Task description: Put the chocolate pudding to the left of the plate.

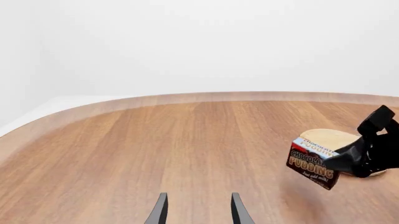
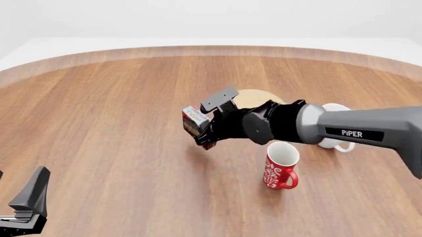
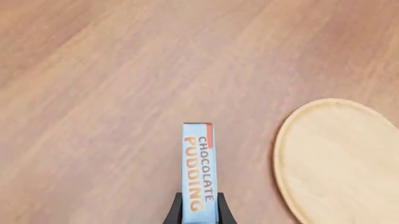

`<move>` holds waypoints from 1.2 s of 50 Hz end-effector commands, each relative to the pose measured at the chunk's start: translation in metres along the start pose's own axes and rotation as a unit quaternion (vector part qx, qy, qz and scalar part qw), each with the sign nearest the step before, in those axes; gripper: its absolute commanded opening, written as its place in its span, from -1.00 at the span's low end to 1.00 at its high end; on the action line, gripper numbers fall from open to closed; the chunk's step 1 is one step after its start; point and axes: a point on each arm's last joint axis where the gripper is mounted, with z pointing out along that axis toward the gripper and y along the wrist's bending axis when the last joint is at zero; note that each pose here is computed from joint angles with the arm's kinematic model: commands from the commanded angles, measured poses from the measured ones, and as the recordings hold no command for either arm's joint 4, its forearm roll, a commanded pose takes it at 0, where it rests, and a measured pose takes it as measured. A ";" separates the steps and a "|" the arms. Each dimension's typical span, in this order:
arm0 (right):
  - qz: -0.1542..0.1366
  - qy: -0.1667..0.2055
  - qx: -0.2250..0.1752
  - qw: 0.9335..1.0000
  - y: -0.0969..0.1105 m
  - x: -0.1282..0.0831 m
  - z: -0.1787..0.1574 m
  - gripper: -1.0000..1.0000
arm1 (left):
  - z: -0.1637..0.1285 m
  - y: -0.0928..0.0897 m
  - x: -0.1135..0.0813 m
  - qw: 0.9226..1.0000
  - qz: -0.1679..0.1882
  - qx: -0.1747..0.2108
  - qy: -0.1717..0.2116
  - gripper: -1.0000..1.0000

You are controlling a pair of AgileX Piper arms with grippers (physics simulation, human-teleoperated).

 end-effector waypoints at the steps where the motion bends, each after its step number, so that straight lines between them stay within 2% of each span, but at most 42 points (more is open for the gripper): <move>1: 0.006 -0.039 0.010 0.999 -0.009 -0.028 -0.038 -1.00 | 0.000 0.000 0.000 1.000 0.000 0.000 0.000 1.00; 8: 0.005 -0.049 0.015 0.999 -0.014 -0.044 -0.048 -1.00 | 0.000 0.000 0.000 1.000 0.000 0.000 0.000 1.00; 15: 0.003 -0.053 0.019 0.998 -0.019 -0.058 -0.041 -1.00 | 0.000 0.000 0.000 1.000 0.000 0.000 0.000 1.00; 30: -0.006 -0.039 0.040 0.998 -0.047 -0.082 -0.002 -1.00 | 0.000 0.000 0.000 1.000 0.000 0.000 0.000 1.00; 52: -0.011 -0.011 0.035 0.999 -0.049 -0.104 0.051 -1.00 | 0.000 0.000 0.000 1.000 0.000 0.000 0.000 1.00; 60: -0.012 0.002 0.035 0.999 -0.053 -0.103 0.069 -1.00 | 0.000 0.000 0.000 1.000 0.000 0.000 0.000 1.00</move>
